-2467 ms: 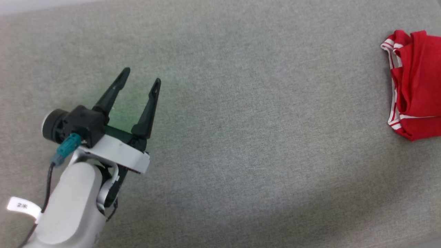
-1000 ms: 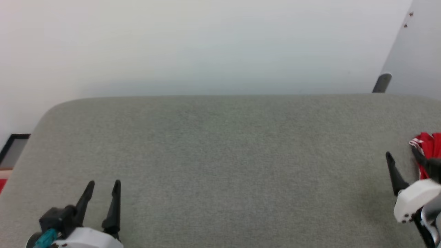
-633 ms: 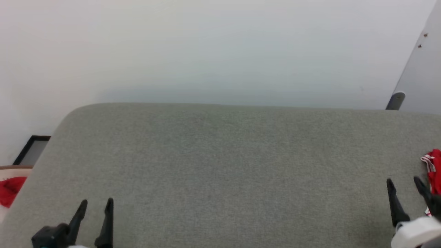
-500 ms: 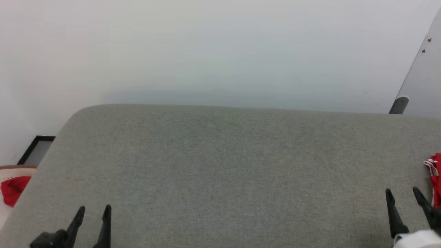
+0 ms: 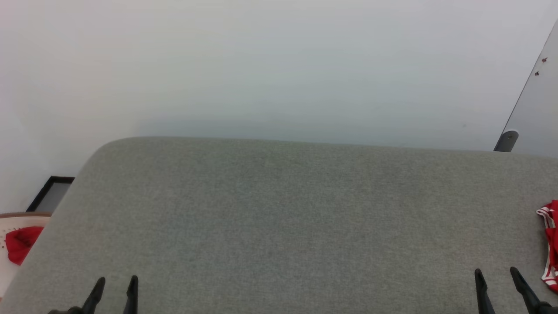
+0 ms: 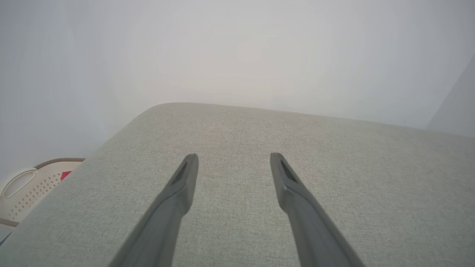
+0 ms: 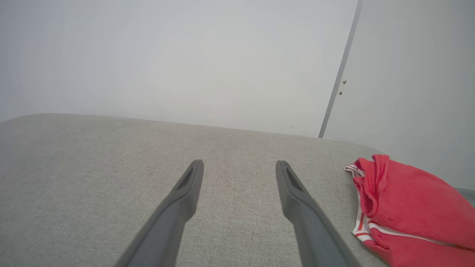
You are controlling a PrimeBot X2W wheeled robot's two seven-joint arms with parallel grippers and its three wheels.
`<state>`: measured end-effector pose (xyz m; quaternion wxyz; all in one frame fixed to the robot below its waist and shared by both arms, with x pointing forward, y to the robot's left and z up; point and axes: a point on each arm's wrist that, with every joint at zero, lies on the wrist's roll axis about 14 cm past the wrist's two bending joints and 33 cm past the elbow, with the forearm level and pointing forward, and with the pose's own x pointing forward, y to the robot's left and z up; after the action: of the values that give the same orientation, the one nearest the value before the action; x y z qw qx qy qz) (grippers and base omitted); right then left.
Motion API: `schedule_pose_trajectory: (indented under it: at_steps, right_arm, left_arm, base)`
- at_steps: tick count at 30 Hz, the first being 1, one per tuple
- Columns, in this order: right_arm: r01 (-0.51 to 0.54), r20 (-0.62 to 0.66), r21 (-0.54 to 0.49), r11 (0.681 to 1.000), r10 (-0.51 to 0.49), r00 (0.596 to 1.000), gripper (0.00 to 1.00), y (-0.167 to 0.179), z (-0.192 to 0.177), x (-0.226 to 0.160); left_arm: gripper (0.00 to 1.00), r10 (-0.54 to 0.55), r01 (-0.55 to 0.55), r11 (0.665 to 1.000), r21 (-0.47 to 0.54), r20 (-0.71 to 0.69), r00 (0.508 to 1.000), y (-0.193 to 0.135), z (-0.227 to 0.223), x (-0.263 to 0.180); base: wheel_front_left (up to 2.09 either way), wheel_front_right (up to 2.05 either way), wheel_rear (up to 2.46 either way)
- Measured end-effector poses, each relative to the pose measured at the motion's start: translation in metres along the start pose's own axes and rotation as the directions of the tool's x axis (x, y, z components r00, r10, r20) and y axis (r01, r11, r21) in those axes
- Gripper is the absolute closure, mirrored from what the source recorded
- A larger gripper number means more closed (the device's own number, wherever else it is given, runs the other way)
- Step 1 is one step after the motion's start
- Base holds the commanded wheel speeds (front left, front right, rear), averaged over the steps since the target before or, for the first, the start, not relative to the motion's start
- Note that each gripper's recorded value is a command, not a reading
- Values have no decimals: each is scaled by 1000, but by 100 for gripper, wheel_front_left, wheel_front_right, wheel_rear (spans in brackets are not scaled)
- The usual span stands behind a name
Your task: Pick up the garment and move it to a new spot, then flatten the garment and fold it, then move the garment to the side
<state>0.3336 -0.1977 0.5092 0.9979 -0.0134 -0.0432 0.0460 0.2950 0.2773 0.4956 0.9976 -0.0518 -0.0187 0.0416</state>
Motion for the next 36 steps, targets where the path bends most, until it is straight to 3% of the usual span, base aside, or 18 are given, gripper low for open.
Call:
schedule_pose_trajectory:
  at_steps: [17,18,24,36]
  right_arm:
    - [12,0,14,1000,-12,1000,0,4,-1,-10]
    - [12,0,14,1000,-12,1000,100,4,-1,-10]
    - [21,-80,43,999,-17,997,100,7,-24,-18]
    - [99,-106,271,958,-72,992,100,0,-27,-11]
  left_arm:
    - [0,0,0,1000,7,21,1000,-2,5,1]
    - [100,0,0,1000,7,21,1000,-2,5,1]
    - [100,14,-16,999,-43,-66,998,-9,-25,-10]
    - [100,50,-72,966,-250,-92,995,-12,-28,0]
  base:
    - [0,0,0]
    - [0,0,0]
    - [0,0,0]
    - [0,0,0]
